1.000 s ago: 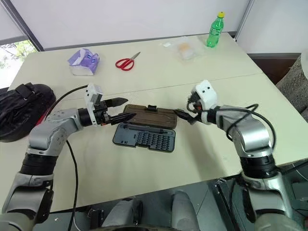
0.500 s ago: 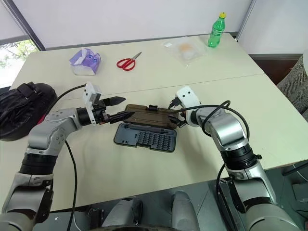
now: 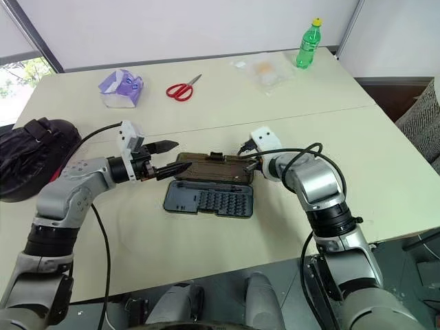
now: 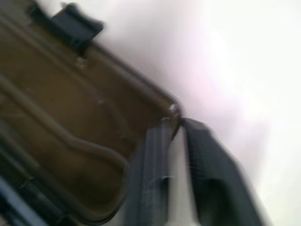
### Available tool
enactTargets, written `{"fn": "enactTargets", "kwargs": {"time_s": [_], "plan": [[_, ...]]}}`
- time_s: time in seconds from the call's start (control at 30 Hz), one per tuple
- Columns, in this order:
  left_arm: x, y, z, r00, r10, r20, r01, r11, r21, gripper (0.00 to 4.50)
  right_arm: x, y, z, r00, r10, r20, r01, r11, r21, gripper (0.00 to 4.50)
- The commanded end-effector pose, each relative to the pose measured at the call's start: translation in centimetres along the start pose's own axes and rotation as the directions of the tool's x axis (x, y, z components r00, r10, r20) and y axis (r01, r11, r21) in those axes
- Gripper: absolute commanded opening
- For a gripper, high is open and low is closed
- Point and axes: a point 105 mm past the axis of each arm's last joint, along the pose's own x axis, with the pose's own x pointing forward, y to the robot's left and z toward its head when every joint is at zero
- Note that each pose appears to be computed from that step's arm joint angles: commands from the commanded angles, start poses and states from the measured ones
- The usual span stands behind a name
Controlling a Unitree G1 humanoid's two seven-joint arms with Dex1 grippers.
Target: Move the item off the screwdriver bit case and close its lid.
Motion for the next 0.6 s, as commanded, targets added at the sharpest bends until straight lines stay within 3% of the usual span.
{"fn": "enactTargets", "kwargs": {"time_s": [0.03,0.57,0.6], "plan": [[-0.7,-0.1,1.4,0.999,0.012,0.036,-0.013,0.999,0.030,4.50,0.2,0.1,-0.1,1.000,0.013,-0.008,-0.012,1.000,0.003,0.04],[-0.9,0.0,1.5,0.999,0.037,0.040,-0.038,0.999,0.031,4.50,0.1,1.1,1.0,0.998,0.056,0.033,-0.057,0.998,0.022,0.04],[-0.9,0.0,1.5,0.998,0.037,0.040,-0.038,0.999,0.032,4.50,0.2,1.0,1.0,0.999,0.043,0.027,-0.044,0.999,0.030,0.28]]}}
